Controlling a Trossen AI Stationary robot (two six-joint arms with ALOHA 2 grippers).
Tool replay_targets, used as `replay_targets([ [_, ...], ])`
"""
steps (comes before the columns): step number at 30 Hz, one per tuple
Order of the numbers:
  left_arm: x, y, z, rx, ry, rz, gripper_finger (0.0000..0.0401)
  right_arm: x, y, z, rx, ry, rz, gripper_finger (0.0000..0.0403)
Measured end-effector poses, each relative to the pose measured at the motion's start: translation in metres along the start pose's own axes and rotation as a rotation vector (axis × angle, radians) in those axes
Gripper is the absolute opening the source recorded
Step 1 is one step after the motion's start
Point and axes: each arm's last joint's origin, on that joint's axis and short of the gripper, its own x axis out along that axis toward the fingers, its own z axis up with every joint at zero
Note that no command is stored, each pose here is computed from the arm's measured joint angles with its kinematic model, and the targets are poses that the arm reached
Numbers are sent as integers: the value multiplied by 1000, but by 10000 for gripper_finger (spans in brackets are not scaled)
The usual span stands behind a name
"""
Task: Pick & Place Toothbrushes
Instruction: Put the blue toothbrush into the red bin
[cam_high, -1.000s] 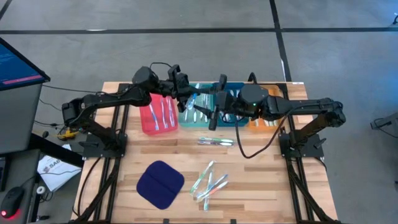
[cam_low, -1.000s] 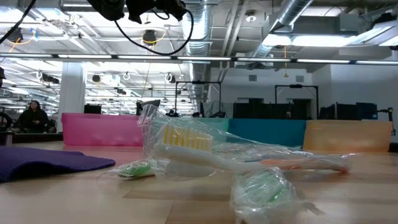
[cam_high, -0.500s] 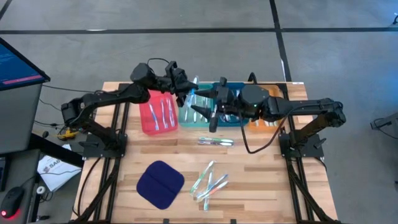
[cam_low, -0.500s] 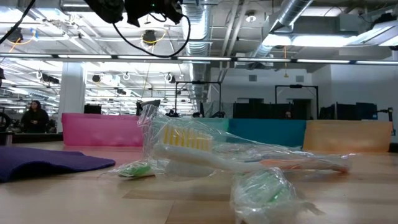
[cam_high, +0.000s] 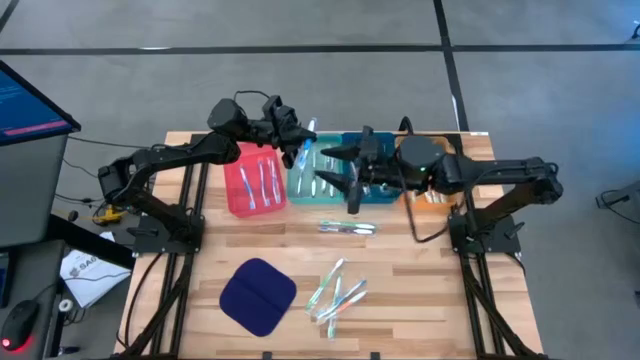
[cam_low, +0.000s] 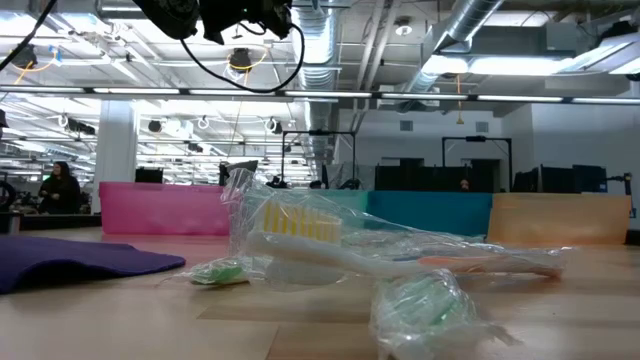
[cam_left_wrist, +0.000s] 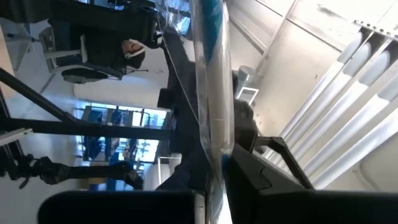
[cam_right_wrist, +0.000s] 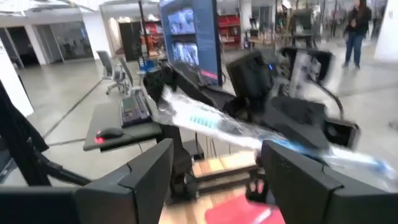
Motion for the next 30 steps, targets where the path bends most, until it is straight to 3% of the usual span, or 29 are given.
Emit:
replay_targets([
  [8,-14,-7,13,185,-46,2,17,-30,-8,9,115,71,-13,240],
  [12,-20,-4,21,311,-86,55,17,-37,-10,9,128,92,-18,240],
  [20,-32,22,38,409,-196,311,17,-34,-10,1,205,157,-39,240],
  [30,-64,58,47,409,-269,719,17,-15,-7,-19,235,247,-72,240],
])
